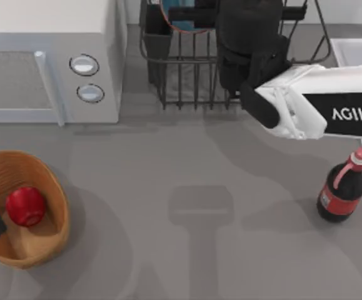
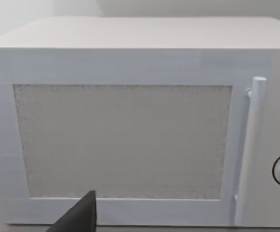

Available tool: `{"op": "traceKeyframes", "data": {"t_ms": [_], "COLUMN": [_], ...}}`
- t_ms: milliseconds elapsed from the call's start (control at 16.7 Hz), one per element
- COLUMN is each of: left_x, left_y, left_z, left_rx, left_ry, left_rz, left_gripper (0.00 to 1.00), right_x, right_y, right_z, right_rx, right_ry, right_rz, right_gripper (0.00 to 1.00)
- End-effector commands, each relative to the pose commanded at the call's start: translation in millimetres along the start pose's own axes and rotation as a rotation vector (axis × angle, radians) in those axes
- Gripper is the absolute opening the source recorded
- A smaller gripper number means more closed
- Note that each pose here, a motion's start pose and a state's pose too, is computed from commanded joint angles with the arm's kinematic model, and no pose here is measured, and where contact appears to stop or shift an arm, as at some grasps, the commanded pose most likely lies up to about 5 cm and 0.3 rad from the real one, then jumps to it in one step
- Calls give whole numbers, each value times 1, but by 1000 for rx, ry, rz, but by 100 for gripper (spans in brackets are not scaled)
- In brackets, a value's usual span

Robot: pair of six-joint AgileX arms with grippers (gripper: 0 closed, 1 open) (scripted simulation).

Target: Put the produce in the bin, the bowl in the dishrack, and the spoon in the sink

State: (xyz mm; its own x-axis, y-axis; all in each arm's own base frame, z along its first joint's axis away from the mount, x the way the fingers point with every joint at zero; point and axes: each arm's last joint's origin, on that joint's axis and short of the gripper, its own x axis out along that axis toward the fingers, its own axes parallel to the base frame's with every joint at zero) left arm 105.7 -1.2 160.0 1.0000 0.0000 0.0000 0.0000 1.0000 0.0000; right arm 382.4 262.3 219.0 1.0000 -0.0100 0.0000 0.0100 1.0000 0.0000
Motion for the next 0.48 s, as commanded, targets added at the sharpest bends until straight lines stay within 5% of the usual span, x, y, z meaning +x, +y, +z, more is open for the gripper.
{"op": "traceKeyframes", "data": {"t_ms": [240,480], "left_x": [0,0], "left_y": [0,0], "left_z": [0,0], "left_rx": [0,0], "left_ry": [0,0], "left_rz": [0,0], "left_gripper": [100,100], "right_x": [0,0], "right_y": [0,0], "right_z": [0,0], "right_rx": [0,0], "right_ry": [0,0], "right_rz": [0,0], "right_gripper": [98,100]}}
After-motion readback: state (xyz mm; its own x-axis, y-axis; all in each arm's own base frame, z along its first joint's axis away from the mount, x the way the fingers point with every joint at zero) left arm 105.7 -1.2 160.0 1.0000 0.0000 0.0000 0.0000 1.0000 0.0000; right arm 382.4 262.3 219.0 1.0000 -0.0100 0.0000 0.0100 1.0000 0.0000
